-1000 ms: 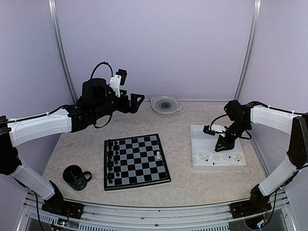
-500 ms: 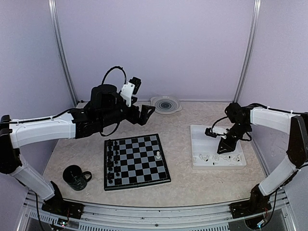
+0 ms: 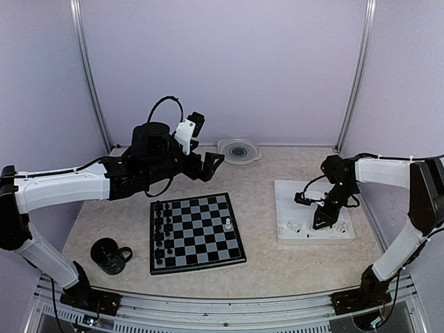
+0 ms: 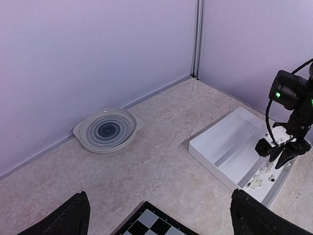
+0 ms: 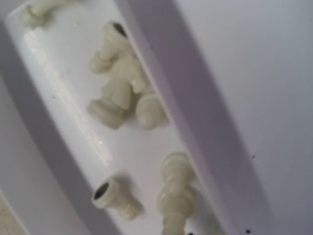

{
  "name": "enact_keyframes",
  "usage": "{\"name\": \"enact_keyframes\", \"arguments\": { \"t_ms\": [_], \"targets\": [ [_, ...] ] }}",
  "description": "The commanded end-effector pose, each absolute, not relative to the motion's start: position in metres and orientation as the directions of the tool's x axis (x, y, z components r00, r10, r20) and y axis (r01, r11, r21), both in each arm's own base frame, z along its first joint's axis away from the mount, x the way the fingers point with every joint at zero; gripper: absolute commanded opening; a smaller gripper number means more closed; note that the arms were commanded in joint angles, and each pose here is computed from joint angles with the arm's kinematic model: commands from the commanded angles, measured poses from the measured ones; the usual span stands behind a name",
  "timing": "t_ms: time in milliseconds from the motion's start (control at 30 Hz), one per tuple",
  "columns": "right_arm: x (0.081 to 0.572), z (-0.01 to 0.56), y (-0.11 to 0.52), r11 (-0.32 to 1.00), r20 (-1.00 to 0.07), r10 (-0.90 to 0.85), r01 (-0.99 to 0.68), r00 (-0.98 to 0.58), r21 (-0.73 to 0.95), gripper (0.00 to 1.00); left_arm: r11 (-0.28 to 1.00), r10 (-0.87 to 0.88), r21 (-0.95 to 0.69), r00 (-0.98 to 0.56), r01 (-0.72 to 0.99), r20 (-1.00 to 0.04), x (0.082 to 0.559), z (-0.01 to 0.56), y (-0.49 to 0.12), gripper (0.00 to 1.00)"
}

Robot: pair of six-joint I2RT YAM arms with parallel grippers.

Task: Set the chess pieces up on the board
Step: Pick up the bishop from the storage box, then place the bishop on c1.

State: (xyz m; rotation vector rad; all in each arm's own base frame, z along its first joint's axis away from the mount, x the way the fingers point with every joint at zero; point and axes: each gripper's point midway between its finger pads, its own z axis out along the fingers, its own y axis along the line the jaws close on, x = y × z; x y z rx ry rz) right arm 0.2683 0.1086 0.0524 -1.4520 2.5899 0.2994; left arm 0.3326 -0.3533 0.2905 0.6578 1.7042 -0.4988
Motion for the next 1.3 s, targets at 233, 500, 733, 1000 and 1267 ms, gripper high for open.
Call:
{"name": "enact_keyframes", "arguments": {
  "t_ms": [233, 500, 733, 1000, 1267],
  "targets": [
    [0.273, 0.035, 0.109, 0.525, -0.221, -0.815, -0.844, -0.536, 0.11, 0.2, 0.749, 0.167, 0.031, -0.144, 0.662, -0.975, 0.335, 0.296, -0.359, 0.99],
    [0.268, 0.077, 0.114, 0.502, -0.241, -0.827, -0.86, -0.508, 0.088, 0.0, 0.749, 0.167, 0.031, -0.144, 0.662, -0.975, 0.335, 0.297, -0.359, 0.99],
    [0.277, 0.136, 0.155, 0.407, -0.354, -0.85, -0.913, -0.39, 0.029, 0.0, 0.754, 0.164, 0.032, -0.142, 0.656, -0.976, 0.336, 0.299, -0.358, 0.99],
    [0.271, 0.133, 0.243, 0.174, -0.373, -0.909, -0.983, -0.185, 0.062, 0.0, 0.852, 0.107, 0.02, -0.137, 0.523, -0.985, 0.354, 0.312, -0.328, 0.99],
    [0.248, 0.119, 0.326, -0.028, -0.341, -0.94, -0.998, 0.008, 0.054, 0.0, 0.928, 0.068, 0.02, -0.116, 0.372, -0.991, 0.369, 0.324, -0.292, 0.99]
  ]
}}
